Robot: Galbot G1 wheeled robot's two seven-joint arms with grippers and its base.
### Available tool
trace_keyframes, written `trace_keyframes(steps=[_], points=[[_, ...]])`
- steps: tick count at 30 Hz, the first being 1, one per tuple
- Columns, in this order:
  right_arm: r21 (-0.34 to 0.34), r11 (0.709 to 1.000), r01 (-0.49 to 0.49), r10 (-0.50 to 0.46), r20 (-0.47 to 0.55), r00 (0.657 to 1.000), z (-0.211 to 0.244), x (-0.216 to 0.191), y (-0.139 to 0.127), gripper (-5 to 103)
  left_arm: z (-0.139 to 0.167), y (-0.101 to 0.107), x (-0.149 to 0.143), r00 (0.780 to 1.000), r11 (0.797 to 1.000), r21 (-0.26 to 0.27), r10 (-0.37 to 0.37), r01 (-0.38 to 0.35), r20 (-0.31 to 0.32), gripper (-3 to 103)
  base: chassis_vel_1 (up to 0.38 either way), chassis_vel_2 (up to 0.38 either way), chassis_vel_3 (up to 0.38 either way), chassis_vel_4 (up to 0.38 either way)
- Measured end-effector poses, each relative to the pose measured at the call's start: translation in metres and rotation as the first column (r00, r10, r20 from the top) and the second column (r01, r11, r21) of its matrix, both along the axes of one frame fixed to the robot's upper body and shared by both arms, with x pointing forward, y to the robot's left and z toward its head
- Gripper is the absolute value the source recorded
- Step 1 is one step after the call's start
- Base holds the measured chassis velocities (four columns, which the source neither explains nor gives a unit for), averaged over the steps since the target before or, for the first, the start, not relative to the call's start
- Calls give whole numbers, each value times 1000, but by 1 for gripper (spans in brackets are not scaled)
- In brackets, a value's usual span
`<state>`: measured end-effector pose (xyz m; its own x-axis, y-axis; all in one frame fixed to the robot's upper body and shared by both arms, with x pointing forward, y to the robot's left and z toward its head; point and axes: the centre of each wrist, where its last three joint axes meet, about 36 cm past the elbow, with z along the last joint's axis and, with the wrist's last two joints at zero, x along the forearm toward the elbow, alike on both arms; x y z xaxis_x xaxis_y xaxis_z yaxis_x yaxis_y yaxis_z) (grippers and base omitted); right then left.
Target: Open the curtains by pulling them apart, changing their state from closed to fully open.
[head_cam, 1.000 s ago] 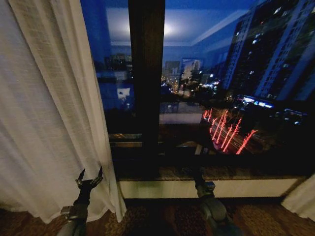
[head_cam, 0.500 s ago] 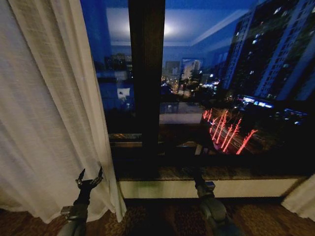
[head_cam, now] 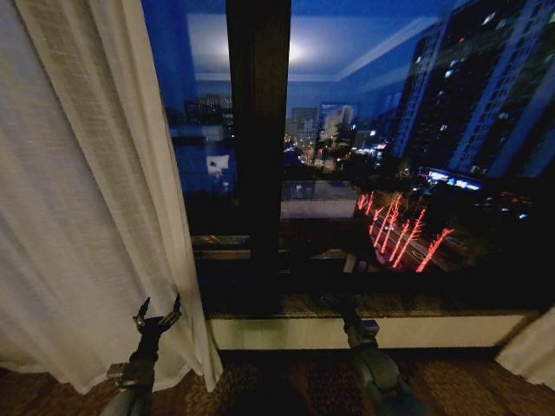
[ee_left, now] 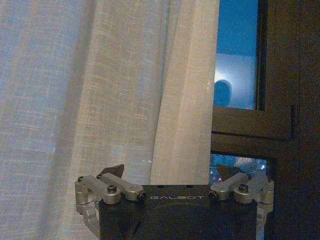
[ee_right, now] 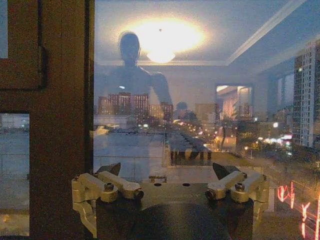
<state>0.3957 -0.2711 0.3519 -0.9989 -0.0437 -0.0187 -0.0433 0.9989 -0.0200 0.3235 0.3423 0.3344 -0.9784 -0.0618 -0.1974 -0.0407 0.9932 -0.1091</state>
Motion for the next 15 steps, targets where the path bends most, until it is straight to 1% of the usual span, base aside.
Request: trace_keyframes(steps=[15], points=[[0, 1000, 0, 0, 0, 1000, 0, 0, 0, 100, 0, 0, 0, 1000, 1000, 0, 0, 0, 0, 100, 0, 0, 0, 0]])
